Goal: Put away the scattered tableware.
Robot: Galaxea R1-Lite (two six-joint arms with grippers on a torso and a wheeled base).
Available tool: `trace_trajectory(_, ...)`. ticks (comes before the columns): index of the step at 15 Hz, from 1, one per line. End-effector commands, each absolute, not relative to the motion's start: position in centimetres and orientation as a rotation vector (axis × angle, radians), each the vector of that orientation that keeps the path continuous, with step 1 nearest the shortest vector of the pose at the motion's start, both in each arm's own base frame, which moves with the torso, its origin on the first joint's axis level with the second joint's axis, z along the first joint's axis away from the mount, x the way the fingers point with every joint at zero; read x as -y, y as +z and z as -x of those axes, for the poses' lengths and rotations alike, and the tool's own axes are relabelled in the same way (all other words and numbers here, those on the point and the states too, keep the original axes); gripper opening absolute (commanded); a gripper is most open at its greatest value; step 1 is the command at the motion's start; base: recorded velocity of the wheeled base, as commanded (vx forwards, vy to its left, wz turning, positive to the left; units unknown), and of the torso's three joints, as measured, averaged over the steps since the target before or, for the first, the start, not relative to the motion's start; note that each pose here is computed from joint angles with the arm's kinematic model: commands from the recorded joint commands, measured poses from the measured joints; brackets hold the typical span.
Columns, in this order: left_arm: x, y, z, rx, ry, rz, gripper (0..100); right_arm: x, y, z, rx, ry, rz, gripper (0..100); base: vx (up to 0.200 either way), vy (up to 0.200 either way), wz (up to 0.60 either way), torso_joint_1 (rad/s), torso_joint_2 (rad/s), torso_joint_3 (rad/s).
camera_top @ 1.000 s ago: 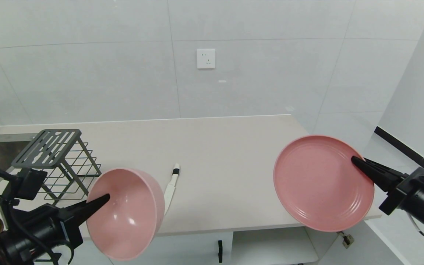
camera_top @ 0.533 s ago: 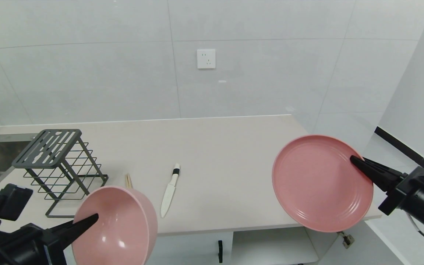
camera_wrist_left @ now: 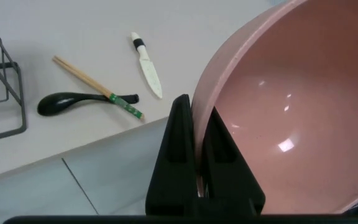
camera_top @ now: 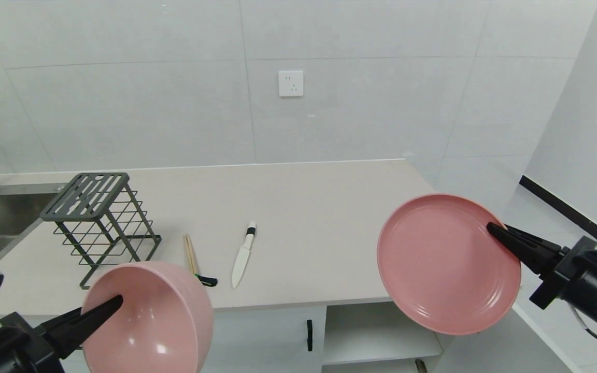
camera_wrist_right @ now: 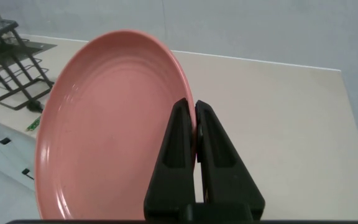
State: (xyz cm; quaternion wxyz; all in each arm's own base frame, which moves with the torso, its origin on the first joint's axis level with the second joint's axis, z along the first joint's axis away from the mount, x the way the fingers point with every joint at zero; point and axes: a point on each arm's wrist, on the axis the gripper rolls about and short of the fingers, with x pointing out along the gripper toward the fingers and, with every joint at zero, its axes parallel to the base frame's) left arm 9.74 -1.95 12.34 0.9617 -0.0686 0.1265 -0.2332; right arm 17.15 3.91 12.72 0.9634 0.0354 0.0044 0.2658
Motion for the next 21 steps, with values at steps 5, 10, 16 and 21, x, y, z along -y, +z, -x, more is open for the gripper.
trace_trajectory(5, 1.87, 12.55, -9.72, -0.234, -0.465, 0.138, 0, -3.95, 12.67, -17.22, -0.012, 0.540, -0.071, 0, -0.120, 0.000, 0.00, 0.005, 0.00, -0.002)
trace_trajectory(10, 1.86, 12.49, -9.69, -0.240, -0.461, 0.137, 0, -4.05, 12.67, -17.15, -0.009, 0.545, -0.059, 0, 0.000, 0.000, 0.00, -0.063, 0.15, 0.072)
trace_trajectory(16, 1.85, 12.53, -9.43, -0.235, -0.465, 0.137, 0, -4.12, 12.72, -17.09, 0.001, 0.549, -0.033, 0, 0.000, 0.000, 0.00, -0.256, 0.50, 0.244)
trace_trajectory(21, 1.84, 12.52, -9.32, -0.237, -0.465, 0.136, 0, -4.13, 12.67, -17.13, -0.002, 0.549, -0.032, 0, 0.000, 0.000, 0.00, -0.281, 0.55, 0.263)
